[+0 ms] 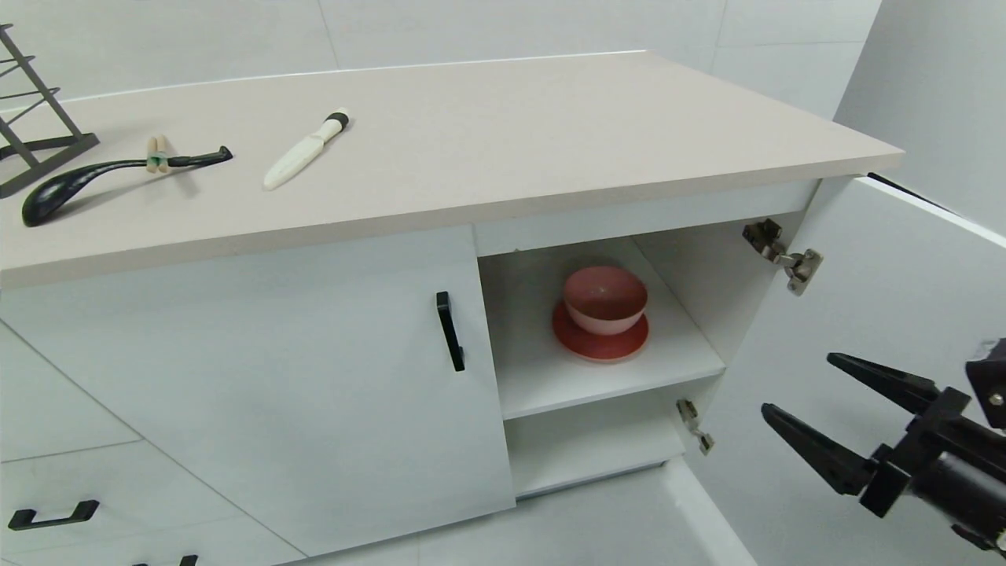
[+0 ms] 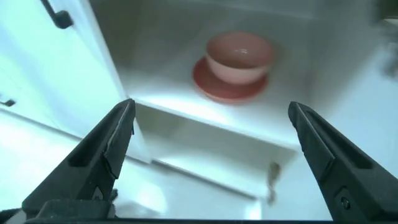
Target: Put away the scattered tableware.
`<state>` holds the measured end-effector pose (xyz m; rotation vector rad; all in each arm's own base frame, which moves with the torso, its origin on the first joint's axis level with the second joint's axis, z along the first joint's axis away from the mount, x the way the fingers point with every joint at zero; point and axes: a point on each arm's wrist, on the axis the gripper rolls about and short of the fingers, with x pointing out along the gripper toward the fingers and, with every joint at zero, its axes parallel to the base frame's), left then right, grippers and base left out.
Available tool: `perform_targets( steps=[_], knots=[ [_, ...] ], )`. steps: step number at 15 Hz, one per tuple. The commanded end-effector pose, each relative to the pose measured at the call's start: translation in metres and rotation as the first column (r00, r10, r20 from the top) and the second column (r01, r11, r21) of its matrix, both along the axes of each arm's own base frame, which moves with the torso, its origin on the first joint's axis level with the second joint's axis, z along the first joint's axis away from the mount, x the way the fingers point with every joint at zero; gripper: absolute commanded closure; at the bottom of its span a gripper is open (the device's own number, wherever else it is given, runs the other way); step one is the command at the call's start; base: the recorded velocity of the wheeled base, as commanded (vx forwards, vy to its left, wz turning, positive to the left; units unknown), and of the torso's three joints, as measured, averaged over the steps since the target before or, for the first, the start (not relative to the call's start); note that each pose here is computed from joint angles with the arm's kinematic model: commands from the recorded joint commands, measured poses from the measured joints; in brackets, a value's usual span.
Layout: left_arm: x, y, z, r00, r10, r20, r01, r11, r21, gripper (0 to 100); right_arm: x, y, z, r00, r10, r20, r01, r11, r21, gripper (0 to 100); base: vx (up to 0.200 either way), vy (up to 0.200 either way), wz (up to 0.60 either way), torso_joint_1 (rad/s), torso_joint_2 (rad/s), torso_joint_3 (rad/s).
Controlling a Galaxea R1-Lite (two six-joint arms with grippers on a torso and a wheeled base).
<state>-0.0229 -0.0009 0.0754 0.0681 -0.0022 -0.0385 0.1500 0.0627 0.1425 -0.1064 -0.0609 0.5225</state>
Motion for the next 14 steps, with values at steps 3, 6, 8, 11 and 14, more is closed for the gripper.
perform_targets(
  steps=[3,6,8,11,14],
  knots=[
    [0.000,0.000,0.000,1.000,0.002,-0.001,-0.002,1.000,-0.001,0,-0.045,-0.030,0.008,0.993,-0.118,0.013,0.118,0.993,0.006,0,-0.200,0.000,0.00,0.001,0.00,-0.001],
    [0.000,0.000,0.000,1.000,0.000,0.001,0.000,1.000,0.002,0,-0.099,-0.054,-0.006,0.958,-0.284,-0.043,0.284,0.959,0.003,0,-0.200,0.000,0.00,0.001,0.00,0.004],
    [0.000,0.000,0.000,1.000,0.000,0.001,0.000,1.000,0.002,0,-0.123,-0.060,-0.014,0.925,-0.380,-0.021,0.381,0.924,0.032,0,-0.200,0.000,0.00,0.002,0.00,0.000],
    [0.000,0.000,0.000,1.000,0.002,0.001,-0.002,1.000,0.009,0,-0.164,-0.059,-0.051,0.871,-0.491,-0.015,0.491,0.871,0.031,0,-0.200,-0.133,0.00,0.002,0.00,0.004],
    [0.000,0.000,0.000,1.000,0.002,0.003,-0.002,1.000,0.015,0,-0.165,-0.060,-0.065,0.835,-0.535,-0.127,0.534,0.844,-0.047,0,0.000,-0.200,0.00,-0.001,0.00,0.001]
  ],
)
